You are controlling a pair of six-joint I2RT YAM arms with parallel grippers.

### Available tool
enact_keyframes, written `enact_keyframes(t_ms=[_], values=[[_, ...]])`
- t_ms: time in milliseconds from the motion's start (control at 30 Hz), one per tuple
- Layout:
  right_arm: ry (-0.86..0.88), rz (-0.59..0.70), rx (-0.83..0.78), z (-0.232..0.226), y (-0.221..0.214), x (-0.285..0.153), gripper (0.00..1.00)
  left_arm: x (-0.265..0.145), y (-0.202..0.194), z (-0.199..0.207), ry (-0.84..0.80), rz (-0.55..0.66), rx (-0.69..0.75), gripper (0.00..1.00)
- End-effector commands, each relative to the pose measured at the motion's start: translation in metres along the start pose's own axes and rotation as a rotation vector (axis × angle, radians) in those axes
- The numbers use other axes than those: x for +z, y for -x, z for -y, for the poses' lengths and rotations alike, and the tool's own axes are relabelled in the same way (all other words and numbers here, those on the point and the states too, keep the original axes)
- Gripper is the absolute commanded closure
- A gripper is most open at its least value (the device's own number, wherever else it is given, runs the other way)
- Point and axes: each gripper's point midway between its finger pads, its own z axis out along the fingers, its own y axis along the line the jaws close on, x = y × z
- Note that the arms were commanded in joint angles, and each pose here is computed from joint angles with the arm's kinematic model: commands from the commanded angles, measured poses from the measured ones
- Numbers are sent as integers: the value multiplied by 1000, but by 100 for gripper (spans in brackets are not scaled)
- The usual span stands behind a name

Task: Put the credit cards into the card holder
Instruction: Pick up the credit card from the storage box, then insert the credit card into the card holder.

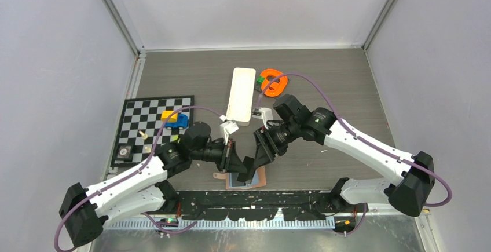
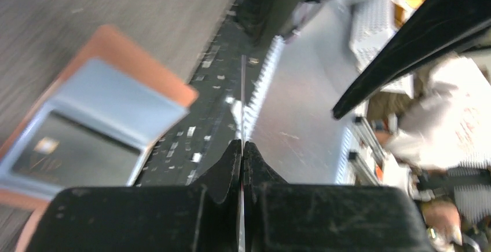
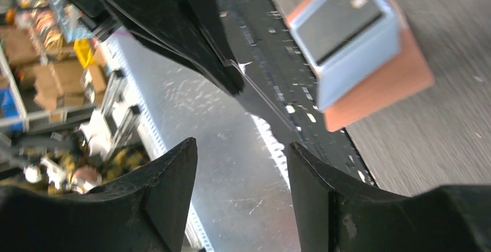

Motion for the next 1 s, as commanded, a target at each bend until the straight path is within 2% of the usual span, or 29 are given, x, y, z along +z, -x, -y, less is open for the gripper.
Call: enact_keyframes(t_ms=[0,67,167,367,500,833,967], values=[[-270,120,175,50,2,0,36,-11,-2,-72,364,157,-153,100],[-366,193,292,72,1,2,36,-12,-8,-87,411,208,-248,100],[-390,257,414,85,-3,10,43,-7,-17,-98,409,245,-343,100],[-350,355,448,74,-2,31,51,-5,-31,-112,437,242,-407,100],[-348,356,451,75,2,46,55,-6,-35,-114,442,244,-414,100],[-420,249,453,95,-9,85,56,-4,-40,-115,421,245,-432,100],[-437,223,472,101,-17,93,60,-2,-41,-116,416,241,-437,100]])
